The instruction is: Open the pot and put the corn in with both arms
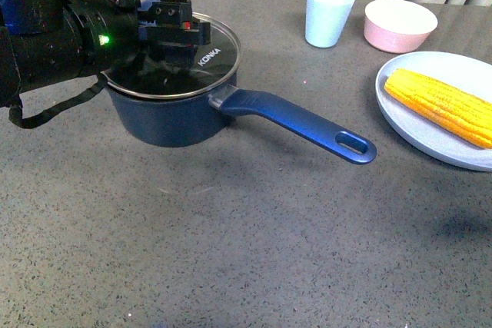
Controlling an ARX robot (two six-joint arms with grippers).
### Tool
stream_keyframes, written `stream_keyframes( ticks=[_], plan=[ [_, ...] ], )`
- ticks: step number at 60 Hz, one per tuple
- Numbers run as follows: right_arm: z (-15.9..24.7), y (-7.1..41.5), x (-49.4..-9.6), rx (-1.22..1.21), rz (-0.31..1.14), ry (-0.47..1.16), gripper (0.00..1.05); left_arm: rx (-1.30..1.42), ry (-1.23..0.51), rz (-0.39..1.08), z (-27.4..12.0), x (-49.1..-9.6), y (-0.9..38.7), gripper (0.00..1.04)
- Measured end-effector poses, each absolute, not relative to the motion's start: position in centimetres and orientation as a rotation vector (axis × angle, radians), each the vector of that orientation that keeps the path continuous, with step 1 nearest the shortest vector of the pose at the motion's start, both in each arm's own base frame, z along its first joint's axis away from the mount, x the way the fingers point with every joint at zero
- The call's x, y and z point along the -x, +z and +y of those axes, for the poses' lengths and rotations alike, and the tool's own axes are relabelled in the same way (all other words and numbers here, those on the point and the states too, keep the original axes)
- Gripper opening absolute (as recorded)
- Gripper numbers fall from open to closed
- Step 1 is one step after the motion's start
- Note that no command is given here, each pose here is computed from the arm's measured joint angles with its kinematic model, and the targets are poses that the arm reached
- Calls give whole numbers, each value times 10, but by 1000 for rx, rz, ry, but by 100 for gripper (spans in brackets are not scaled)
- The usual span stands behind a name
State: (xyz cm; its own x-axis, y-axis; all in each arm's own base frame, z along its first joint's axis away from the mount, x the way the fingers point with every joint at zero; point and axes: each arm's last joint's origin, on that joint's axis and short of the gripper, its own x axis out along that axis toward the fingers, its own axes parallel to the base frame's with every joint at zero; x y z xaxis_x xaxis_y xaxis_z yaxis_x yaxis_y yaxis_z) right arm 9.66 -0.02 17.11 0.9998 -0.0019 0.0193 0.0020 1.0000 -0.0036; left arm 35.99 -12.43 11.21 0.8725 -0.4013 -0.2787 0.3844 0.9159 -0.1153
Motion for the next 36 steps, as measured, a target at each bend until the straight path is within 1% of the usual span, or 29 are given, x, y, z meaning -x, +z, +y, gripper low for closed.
stream_keyframes(
  ticks=[5,16,26,36],
  plan=[
    [0,171,-97,4,-19,-2,96,57,-409,307,-124,-359,116,57],
    [0,171,-97,4,-19,-2,96,107,-376,252,-109,-357,143,57],
    [0,171,-97,4,-19,-2,96,146,-299,189,-76,-353,160,57],
    [0,171,-97,4,-19,-2,96,163,-173,179,-38,-353,154,57]
  ],
)
